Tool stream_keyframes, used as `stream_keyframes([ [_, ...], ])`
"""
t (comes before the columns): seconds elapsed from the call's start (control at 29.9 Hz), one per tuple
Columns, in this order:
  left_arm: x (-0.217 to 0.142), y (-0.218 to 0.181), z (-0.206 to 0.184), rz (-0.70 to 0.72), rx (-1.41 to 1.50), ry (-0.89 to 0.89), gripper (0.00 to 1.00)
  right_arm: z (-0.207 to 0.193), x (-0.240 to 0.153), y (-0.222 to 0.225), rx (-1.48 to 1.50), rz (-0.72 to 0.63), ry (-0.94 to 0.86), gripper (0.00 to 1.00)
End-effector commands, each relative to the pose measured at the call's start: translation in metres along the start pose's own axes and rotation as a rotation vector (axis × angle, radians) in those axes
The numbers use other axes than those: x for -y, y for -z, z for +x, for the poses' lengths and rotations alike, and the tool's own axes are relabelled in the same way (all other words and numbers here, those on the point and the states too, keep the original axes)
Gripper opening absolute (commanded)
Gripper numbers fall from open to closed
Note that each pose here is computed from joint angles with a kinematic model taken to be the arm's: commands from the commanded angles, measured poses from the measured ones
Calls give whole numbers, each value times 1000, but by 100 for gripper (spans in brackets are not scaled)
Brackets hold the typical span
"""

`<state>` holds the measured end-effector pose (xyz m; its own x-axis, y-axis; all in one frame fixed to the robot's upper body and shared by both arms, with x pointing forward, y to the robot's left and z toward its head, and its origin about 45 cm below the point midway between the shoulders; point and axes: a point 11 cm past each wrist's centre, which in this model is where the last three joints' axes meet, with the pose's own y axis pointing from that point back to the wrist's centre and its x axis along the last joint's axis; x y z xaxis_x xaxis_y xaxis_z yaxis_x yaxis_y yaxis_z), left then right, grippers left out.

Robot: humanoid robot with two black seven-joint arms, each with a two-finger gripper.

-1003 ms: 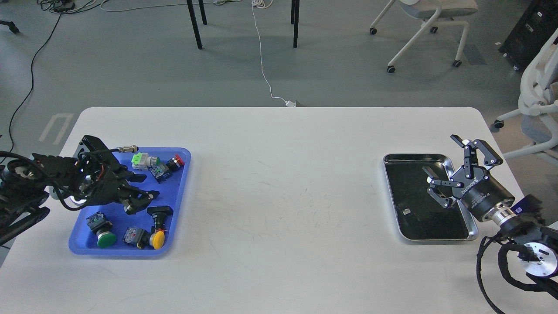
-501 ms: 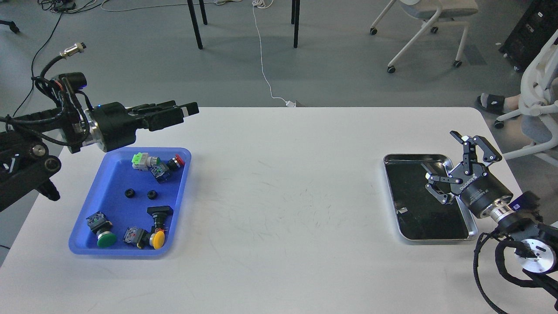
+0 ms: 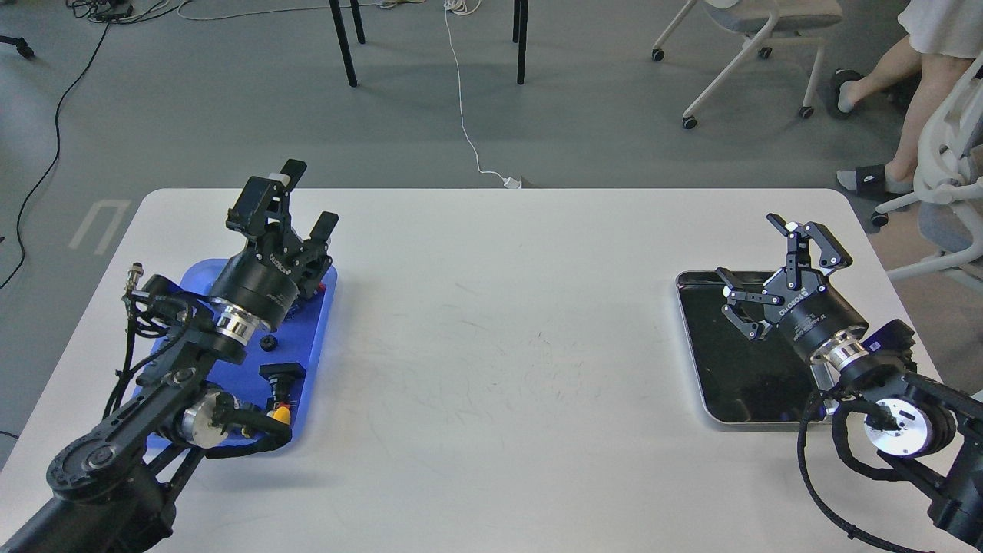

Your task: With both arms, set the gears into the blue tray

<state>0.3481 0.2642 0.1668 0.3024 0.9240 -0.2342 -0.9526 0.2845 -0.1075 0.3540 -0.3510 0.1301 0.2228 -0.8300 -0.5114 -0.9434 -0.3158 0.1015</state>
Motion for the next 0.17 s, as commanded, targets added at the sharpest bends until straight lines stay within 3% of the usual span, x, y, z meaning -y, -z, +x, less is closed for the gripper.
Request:
stream_keyframes([
  [0.0,-17,25,-13,33,-92,-6,98,0,2,-3,8,2,-3,99],
  [0.13,-18,33,-25,34,-138,1,98,-4,4,-3,16,6,12,99],
])
